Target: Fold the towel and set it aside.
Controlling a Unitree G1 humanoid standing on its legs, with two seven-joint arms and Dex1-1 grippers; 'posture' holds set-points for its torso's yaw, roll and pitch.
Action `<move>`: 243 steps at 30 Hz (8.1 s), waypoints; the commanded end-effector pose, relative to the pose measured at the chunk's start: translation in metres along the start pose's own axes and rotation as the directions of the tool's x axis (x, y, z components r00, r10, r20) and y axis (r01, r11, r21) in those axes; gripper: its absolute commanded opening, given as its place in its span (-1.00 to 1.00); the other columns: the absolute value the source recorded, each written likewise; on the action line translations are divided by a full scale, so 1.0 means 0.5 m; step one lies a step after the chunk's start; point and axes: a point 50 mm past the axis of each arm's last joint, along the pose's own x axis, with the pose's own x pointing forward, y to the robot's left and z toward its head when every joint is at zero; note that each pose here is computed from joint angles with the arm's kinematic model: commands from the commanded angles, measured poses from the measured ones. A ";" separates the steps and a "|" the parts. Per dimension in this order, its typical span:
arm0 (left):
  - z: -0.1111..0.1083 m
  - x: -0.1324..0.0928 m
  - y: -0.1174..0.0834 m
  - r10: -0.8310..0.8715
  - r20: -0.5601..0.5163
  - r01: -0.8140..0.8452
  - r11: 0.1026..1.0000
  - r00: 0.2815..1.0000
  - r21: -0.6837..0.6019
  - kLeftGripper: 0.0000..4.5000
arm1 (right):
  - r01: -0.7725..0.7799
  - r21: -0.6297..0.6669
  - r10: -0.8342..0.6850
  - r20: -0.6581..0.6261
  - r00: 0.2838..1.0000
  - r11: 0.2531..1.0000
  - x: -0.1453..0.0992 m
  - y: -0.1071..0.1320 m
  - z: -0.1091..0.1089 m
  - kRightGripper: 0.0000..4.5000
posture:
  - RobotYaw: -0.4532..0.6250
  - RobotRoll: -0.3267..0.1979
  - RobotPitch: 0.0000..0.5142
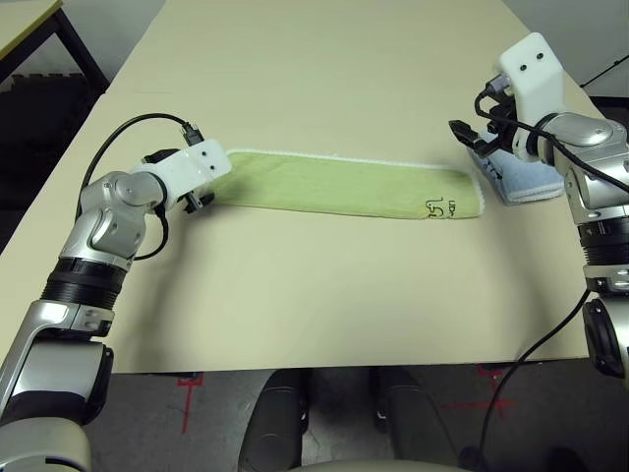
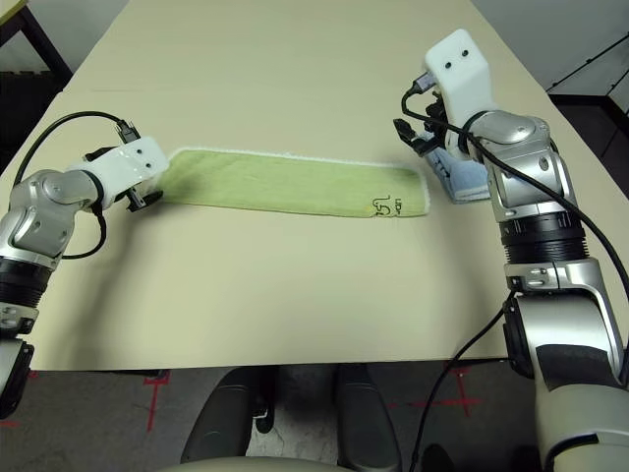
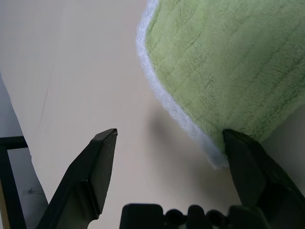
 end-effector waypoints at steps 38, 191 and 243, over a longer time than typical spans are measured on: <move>0.112 0.063 0.016 0.382 0.316 0.053 0.563 0.868 -0.825 1.00 | 0.114 0.542 -0.175 0.062 0.983 0.833 -0.048 0.062 -0.011 0.98 | -0.06 0.25 -0.51; 0.015 -0.068 -0.038 -0.380 0.722 0.611 0.788 0.578 -0.074 1.00 | 0.184 0.982 -0.212 -0.191 0.958 -0.053 -0.048 0.208 -0.243 0.98 | -0.03 0.25 -0.41; 0.031 -0.045 -0.050 -0.390 0.713 0.603 0.796 0.582 -0.056 1.00 | -0.061 0.940 -0.219 0.141 0.965 0.336 -0.009 0.112 -0.073 -0.98 | -0.04 0.25 -0.44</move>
